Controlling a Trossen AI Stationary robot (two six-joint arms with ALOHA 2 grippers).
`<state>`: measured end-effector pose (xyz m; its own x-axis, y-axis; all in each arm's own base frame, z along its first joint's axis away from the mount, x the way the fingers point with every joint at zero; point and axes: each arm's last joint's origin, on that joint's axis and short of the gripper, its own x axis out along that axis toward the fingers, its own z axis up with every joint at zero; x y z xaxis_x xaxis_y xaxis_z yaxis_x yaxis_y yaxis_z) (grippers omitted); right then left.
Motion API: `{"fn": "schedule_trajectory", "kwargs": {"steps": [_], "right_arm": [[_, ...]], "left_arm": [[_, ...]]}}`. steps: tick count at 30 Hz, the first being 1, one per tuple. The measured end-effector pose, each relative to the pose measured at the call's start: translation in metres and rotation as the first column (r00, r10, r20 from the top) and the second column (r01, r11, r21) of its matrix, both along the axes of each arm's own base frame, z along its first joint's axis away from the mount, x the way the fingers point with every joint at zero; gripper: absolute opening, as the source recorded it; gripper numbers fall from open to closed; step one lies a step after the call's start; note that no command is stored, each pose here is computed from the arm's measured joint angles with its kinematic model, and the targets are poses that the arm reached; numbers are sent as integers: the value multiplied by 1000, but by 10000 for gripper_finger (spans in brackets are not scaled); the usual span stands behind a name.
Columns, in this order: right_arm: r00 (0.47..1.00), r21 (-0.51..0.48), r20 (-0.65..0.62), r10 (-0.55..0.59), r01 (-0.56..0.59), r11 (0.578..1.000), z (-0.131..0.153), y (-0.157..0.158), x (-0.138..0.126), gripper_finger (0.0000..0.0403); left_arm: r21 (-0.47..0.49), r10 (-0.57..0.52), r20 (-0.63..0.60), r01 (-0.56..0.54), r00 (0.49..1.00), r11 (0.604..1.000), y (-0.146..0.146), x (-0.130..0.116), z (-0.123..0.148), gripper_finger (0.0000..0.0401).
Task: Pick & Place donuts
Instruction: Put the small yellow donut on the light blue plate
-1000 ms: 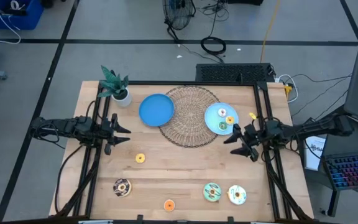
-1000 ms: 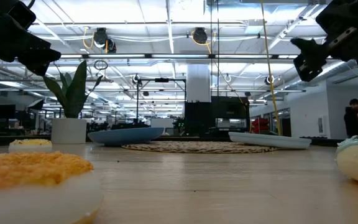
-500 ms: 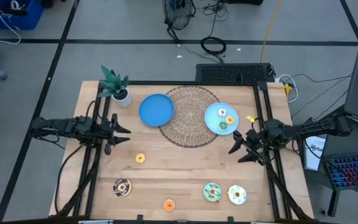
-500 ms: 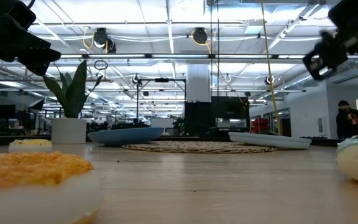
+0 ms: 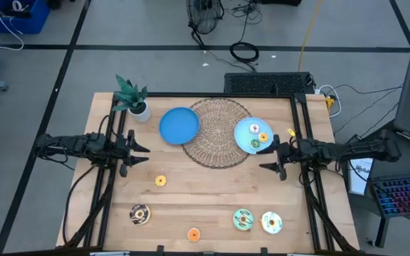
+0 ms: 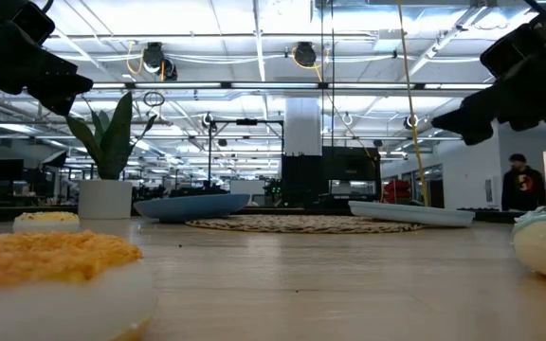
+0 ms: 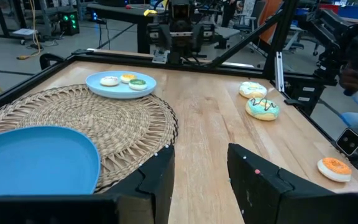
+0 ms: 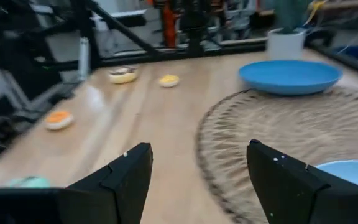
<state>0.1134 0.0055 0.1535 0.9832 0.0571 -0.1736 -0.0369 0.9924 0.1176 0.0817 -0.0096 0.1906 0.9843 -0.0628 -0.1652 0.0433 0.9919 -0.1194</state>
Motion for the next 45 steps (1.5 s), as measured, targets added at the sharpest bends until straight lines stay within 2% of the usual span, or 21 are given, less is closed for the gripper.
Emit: {"fn": "schedule_trajectory", "kwargs": {"steps": [6, 8, 12, 16, 23, 33, 38, 45], "right_arm": [[988, -83, 70, -137, 142, 986, 6, -5, -6, 242], [984, -98, 97, -151, 160, 982, 8, -5, -8, 242], [983, -107, 136, -123, 138, 985, 11, -5, -11, 242], [982, -34, 136, -134, 140, 990, 11, -5, -12, 242], [981, 5, 133, -140, 141, 990, 11, -5, -12, 242], [981, 9, 135, -141, 141, 990, 11, -5, -12, 242], [981, 10, 137, -141, 141, 990, 12, -5, -12, 242], [980, 10, 137, -141, 141, 990, 12, -5, -12, 242]], "left_arm": [[0, 0, 0, 0, 1000, 1000, 0, 0, 0, 150], [0, 0, 0, 0, 1000, 1000, 0, 0, 0, 150], [0, 0, 0, 0, 1000, 1000, 0, 0, 0, 150], [0, 0, 0, 0, 1000, 1000, 0, 0, 0, 150], [0, 0, 0, 0, 1000, 1000, 0, 0, 0, 150], [-25, 6, 21, -5, 1000, 1000, 0, 0, 2, 150], [40, 11, 71, -14, 997, 999, 0, 1, 7, 150], [45, 10, 76, -13, 997, 999, 0, 1, 7, 150]]}}
